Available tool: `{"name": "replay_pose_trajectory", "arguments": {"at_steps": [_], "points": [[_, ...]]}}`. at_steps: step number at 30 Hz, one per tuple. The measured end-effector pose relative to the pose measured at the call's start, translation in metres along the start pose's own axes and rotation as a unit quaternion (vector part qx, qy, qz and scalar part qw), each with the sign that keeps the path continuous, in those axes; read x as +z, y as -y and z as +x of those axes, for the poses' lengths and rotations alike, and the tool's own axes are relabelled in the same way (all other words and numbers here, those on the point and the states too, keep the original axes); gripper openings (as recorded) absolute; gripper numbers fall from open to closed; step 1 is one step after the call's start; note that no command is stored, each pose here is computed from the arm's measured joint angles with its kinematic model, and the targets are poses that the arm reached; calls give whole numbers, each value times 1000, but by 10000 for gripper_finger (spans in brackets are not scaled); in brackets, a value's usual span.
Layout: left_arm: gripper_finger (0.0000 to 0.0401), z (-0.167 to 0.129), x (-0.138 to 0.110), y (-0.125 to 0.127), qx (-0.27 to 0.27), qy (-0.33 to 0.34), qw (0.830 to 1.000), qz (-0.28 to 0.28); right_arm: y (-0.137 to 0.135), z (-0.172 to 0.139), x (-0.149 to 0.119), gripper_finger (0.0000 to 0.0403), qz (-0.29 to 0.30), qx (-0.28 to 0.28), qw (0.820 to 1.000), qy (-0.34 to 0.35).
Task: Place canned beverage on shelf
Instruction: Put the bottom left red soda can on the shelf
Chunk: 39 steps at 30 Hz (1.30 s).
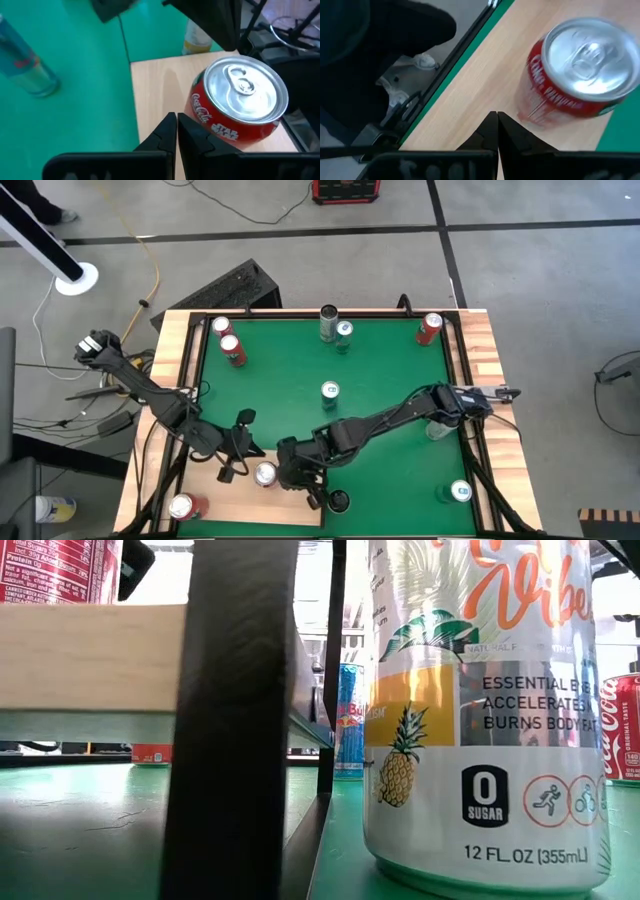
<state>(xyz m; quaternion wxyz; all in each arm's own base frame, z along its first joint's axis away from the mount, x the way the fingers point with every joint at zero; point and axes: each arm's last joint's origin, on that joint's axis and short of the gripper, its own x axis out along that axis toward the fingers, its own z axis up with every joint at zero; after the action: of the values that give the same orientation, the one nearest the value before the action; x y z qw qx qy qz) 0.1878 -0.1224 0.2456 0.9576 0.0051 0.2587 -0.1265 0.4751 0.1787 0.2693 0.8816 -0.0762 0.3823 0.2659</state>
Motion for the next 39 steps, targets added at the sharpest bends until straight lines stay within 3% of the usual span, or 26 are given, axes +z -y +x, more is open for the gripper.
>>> {"name": "replay_pose_trajectory", "arguments": {"at_steps": [8, 24, 27, 32, 39], "points": [[0, 9, 0, 2, -28, -4, 1000, -12, 10, -2, 5, 24, -1, -10, 999, 30], [0, 7, -8, 6, -30, -41, 998, -34, 27, -5, 3, 24, 8, -46, 999, 28], [0, 5, -9, 5, -27, -47, 998, -43, 24, -5, 2, 24, 9, -35, 999, 25], [0, 0, -7, 4, -17, -36, 998, -45, 1, -1, 6, 24, -7, 33, 999, 34], [0, -1, -5, 5, -30, -27, 998, -47, -1, 8, 8, 24, -15, 35, 998, 59]]}}
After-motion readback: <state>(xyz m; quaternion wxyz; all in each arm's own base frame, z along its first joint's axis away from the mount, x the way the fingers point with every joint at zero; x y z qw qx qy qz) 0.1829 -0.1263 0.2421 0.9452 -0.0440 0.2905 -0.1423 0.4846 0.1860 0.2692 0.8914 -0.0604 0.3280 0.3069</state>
